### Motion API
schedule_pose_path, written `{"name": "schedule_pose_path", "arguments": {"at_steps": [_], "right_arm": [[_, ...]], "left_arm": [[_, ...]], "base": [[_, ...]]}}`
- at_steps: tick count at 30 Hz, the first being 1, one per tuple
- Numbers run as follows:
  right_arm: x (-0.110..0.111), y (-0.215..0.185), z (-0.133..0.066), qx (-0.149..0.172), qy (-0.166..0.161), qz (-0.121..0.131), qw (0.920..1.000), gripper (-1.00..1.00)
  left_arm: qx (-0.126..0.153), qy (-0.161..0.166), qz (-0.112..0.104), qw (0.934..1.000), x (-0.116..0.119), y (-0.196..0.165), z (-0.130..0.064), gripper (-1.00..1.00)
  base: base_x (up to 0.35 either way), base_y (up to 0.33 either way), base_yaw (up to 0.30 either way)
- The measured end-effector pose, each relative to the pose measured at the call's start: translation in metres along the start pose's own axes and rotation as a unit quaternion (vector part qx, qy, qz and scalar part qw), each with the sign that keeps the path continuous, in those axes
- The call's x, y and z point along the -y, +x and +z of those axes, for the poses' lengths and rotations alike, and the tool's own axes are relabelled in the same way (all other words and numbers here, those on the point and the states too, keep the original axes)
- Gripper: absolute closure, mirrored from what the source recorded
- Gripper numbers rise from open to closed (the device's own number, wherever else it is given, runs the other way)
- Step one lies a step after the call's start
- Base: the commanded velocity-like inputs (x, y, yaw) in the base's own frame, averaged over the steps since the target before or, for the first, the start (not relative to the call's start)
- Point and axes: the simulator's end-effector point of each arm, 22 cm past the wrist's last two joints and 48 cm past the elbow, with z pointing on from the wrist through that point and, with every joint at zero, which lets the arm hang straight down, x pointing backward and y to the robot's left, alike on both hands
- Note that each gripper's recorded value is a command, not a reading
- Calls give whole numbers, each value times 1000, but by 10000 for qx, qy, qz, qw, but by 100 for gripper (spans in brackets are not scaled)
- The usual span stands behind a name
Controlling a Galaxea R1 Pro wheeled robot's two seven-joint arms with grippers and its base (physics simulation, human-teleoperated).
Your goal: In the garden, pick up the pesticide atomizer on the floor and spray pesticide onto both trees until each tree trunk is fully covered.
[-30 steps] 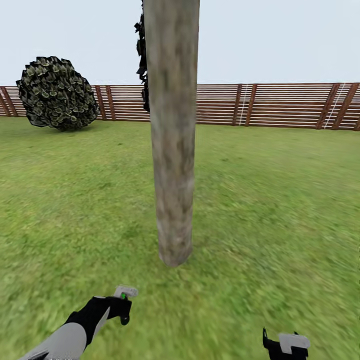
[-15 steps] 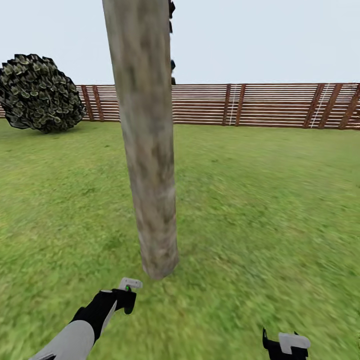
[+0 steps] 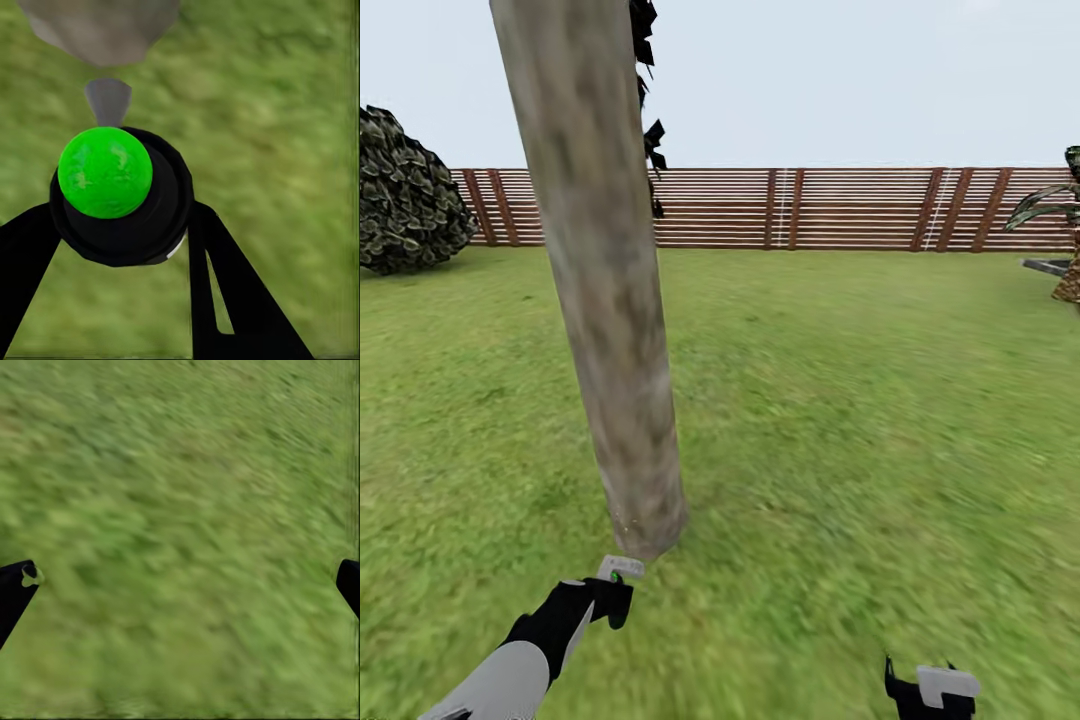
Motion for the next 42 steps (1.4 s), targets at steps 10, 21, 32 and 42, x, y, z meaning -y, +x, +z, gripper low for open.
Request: {"name": "schedule_pose_path", "arguments": {"at_steps": [10,21,32,42], "right_arm": [[1,0,0,1,-5,-7,10000,-100],[0,0,0,-8,-21,-16,10000,-100],[-1,1,0,-14,-38,-24,10000,-100],[-1,1,0,-13,-37,-22,10000,-100]], "left_arm": [[-164,-152,-169,9996,-19,-40,-13,100],[-10,-237,-221,9995,-25,-82,-25,100],[80,-371,-248,9990,-52,-100,-36,100],[167,124,-235,9995,5,-163,-50,100]], "base": [[-160,0,-27],[-107,0,0],[-307,0,0],[-12,0,0]]}}
